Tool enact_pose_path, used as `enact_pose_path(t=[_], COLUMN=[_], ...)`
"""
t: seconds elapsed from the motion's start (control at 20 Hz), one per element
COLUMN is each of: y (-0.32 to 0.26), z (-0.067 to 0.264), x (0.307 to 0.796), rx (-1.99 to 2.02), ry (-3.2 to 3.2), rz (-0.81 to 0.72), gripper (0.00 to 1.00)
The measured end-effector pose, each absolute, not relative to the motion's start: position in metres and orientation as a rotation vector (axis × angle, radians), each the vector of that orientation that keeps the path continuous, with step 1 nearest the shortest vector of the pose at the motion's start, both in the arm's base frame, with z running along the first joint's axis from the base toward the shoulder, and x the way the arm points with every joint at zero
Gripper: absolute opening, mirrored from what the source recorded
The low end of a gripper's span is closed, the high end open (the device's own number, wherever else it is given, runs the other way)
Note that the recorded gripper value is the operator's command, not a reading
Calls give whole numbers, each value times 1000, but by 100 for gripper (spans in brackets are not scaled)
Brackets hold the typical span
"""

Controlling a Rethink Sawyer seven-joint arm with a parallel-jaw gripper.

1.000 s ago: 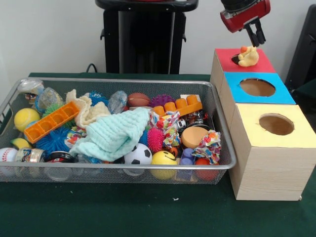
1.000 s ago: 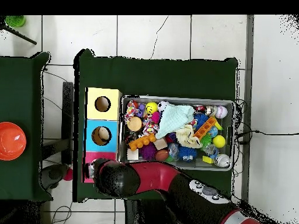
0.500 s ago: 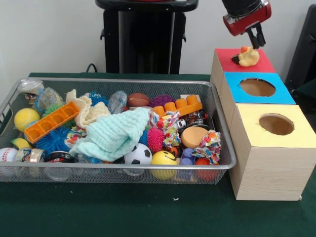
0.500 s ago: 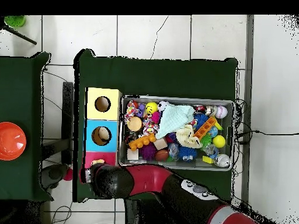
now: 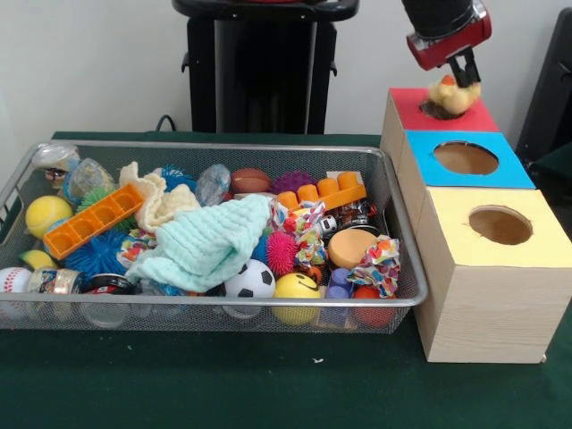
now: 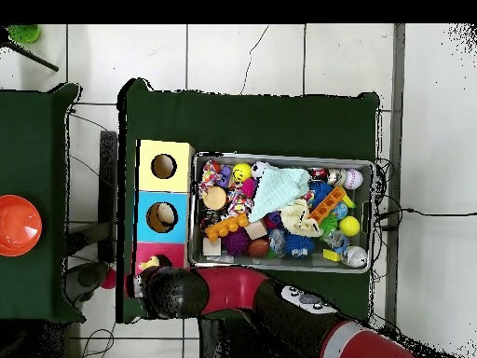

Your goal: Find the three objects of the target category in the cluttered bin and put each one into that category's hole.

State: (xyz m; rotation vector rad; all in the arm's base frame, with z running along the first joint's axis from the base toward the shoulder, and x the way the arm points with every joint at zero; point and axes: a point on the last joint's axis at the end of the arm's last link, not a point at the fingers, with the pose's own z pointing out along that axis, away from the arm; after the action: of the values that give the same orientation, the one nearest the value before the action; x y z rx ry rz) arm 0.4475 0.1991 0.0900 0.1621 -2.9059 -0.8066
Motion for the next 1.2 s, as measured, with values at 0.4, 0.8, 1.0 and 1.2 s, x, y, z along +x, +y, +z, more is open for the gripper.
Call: enact_pose_path(t=[0.4,0.8,1.0,1.2], y=[190,183,182,181], z=[80,80,82,82], x=[436,434,435,436], rx=[175,216,226,226], ry=[-2899,-2920,-2932,-2933], rz=[-771,-743,-735,-734], gripper=[0,0,0,0])
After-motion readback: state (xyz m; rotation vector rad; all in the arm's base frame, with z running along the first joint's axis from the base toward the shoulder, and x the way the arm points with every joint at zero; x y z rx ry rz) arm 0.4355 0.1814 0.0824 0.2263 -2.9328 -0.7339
